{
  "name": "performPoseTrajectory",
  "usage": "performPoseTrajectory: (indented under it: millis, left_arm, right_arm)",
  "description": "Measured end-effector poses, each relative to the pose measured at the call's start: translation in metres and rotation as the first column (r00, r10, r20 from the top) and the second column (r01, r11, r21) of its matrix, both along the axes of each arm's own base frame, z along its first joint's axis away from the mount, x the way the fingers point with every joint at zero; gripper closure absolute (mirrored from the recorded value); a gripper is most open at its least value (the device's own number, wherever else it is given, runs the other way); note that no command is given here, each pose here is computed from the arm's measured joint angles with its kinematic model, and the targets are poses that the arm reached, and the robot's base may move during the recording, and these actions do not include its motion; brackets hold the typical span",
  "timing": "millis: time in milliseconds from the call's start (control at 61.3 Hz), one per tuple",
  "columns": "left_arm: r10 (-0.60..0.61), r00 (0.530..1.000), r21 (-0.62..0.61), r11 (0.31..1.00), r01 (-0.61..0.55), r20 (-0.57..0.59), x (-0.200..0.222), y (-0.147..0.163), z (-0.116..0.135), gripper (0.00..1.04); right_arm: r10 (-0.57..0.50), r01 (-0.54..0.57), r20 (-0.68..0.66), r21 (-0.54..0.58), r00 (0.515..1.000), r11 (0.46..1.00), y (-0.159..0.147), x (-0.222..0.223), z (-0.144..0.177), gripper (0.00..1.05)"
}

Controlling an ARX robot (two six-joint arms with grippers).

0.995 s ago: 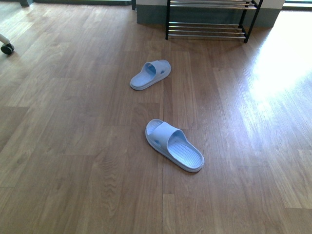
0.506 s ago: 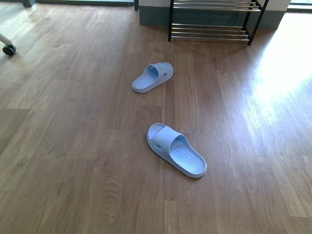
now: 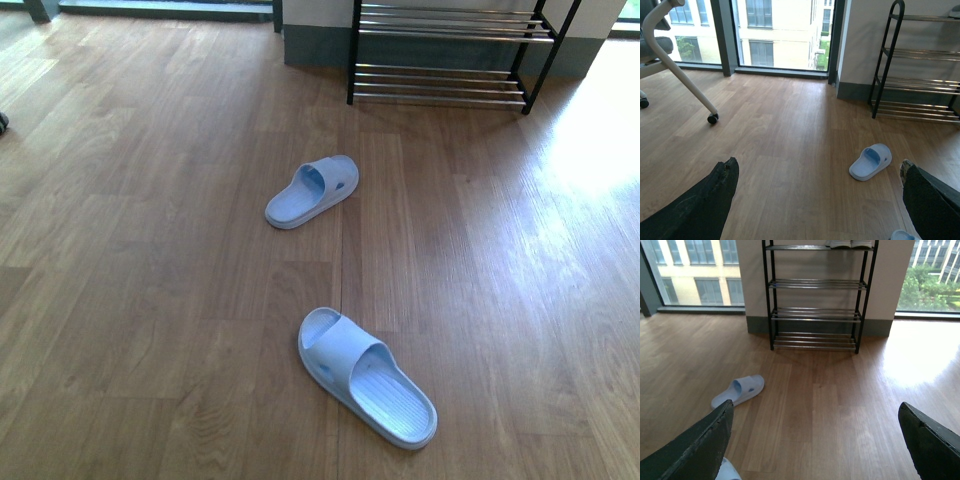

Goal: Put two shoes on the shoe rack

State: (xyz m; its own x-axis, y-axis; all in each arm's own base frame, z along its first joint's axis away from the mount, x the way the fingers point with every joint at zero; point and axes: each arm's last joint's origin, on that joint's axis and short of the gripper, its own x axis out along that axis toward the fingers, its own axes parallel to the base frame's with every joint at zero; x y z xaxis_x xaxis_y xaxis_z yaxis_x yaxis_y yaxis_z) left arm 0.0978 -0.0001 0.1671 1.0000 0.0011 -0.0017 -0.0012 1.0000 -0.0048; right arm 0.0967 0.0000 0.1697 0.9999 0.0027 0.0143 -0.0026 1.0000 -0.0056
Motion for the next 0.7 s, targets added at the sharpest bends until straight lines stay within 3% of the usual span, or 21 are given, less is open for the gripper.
performPoseTrajectory:
  millis: [636,652,701]
  left_arm:
    - [-0.003,1.0,0.0,1.0,0.003,0.0,0.0,-0.0001,0.0,0.09]
    - [0.015,1.0,-0.017,1.0,-0.015,-0.018,0.0004,0.0,-0.0005,0.09]
    - [0.17,0.945,-0.106,0.973,-0.206,-0.279,0.0049,-0.0029,0.0012,0.09]
  right_arm:
    - [-0.006,0.006,0.0,0.002,1.0,1.0,-0.0002,0.0,0.0,0.09]
    - [-0.006,0.006,0.0,0.002,1.0,1.0,-0.0002,0.0,0.0,0.09]
    - [-0.007,0.007,0.001,0.002,1.0,1.0,-0.0002,-0.0001,0.0001,0.09]
